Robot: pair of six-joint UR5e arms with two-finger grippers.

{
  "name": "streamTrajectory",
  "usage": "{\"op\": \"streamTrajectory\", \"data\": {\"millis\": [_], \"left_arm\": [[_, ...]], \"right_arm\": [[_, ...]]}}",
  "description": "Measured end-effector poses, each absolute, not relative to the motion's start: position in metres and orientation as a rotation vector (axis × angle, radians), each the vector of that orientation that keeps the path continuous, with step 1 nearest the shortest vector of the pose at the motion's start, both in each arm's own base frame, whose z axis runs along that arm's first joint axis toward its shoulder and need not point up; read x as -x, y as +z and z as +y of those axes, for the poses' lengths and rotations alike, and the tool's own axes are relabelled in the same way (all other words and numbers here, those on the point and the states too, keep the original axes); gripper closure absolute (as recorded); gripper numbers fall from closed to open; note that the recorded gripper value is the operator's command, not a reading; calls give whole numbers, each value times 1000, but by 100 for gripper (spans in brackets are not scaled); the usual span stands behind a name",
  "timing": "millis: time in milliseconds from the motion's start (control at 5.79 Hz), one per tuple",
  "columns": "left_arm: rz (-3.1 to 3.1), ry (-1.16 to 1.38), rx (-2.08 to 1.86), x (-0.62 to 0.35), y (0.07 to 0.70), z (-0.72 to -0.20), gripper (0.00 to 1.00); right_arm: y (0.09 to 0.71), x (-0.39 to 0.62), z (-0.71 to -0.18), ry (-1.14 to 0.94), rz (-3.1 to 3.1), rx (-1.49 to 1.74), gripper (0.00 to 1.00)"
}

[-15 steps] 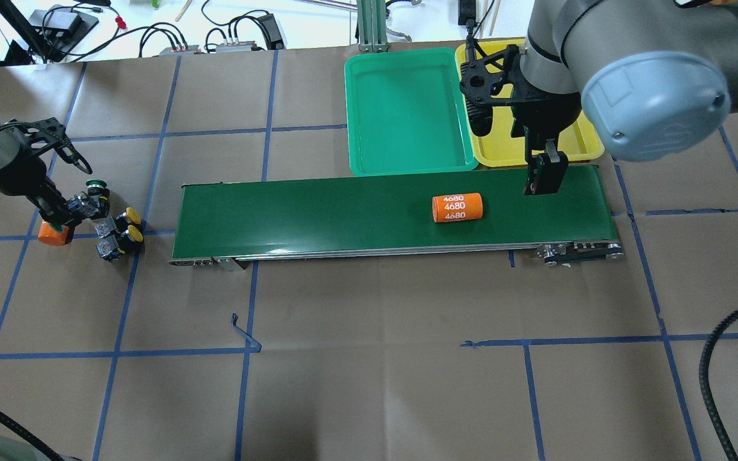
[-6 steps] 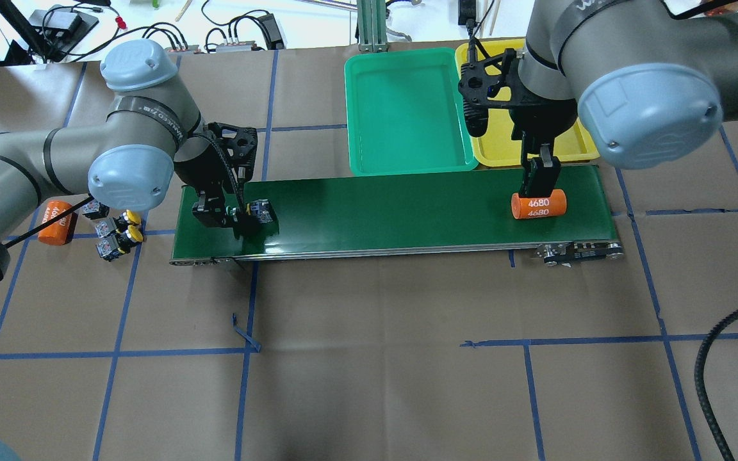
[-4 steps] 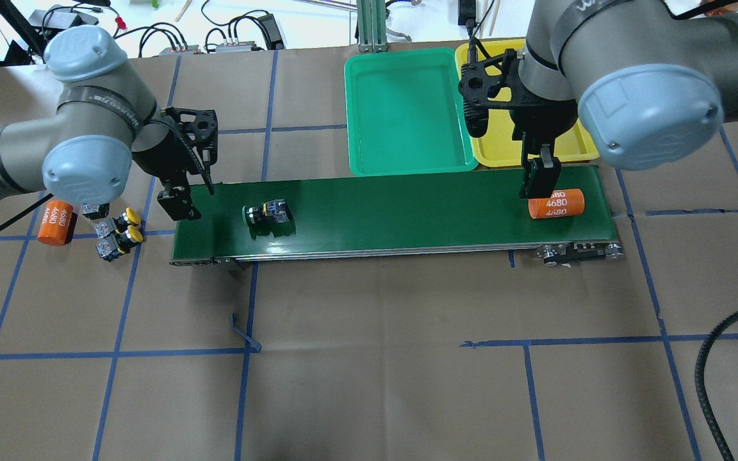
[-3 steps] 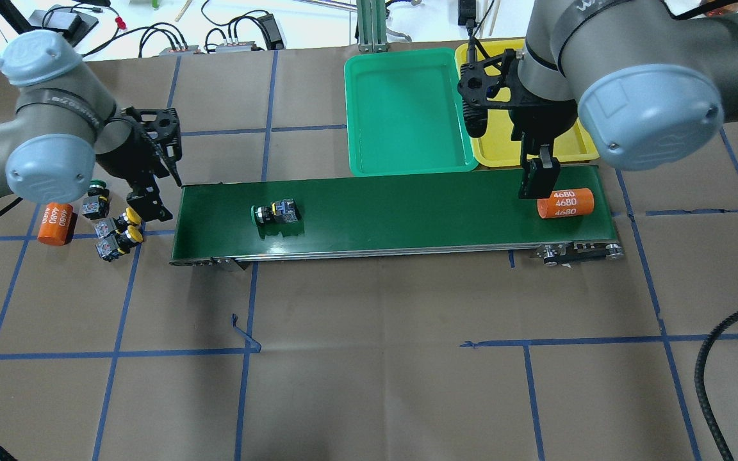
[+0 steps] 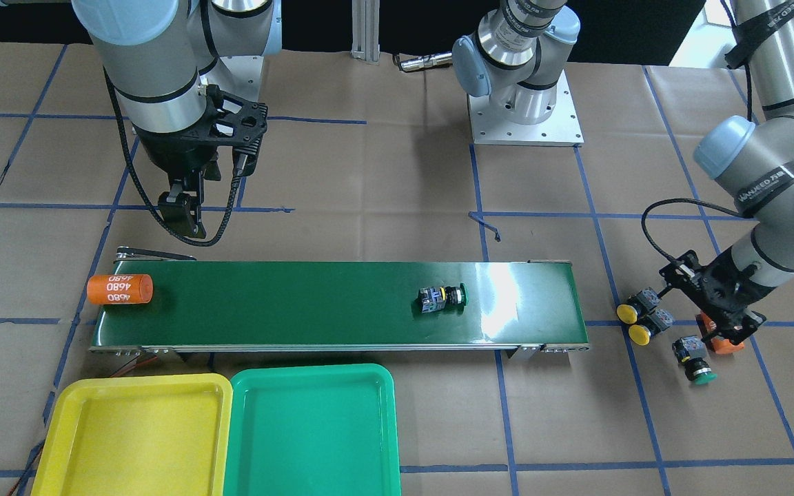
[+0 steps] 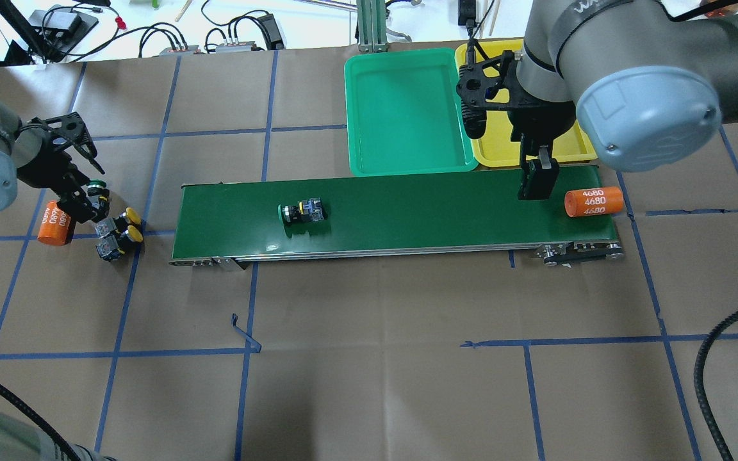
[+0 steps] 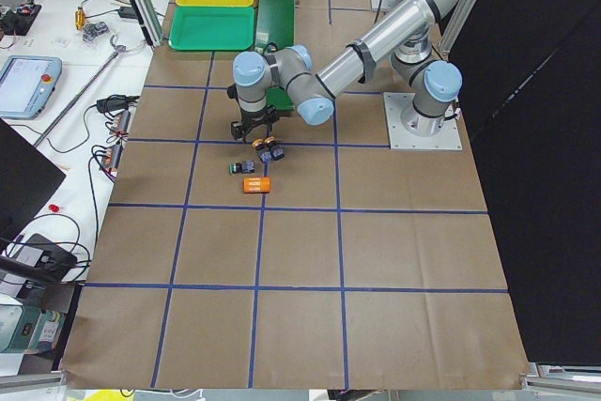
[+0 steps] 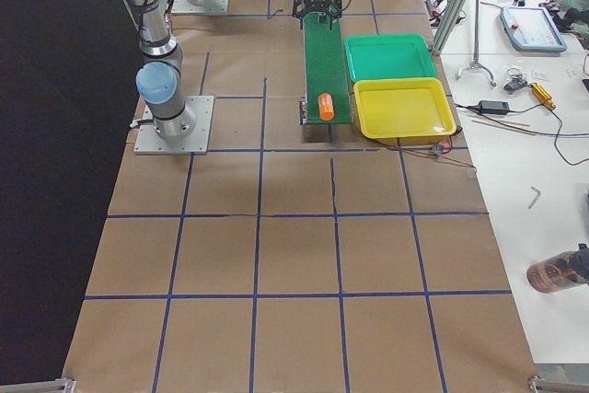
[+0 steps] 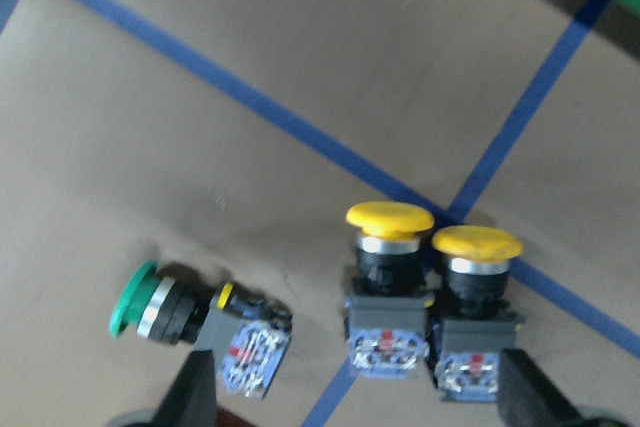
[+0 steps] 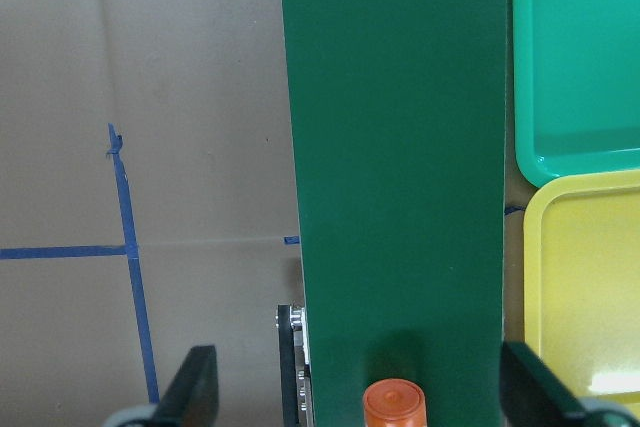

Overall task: Sort buttons by color to trays
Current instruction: 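Grasp a second orange cylinder from the pile with the left gripper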

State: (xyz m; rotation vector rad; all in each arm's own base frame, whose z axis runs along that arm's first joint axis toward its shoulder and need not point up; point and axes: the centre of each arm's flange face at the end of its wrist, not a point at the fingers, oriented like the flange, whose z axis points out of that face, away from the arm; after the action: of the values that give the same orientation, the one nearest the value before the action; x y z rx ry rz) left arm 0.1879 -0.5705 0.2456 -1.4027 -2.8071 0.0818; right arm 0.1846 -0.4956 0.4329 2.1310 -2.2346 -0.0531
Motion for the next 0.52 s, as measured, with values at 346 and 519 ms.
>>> {"op": "streamTrajectory", "data": {"millis": [346,519], "left_arm": [[-3009,101,899,-249,237,-562,2],[-3047,93,748,-267,230,-563,3]], "right_arm": [[432,-185,-497,-50,-2233,-2140,0],[431,-185,-497,-51,-2234,-2143,0]]}}
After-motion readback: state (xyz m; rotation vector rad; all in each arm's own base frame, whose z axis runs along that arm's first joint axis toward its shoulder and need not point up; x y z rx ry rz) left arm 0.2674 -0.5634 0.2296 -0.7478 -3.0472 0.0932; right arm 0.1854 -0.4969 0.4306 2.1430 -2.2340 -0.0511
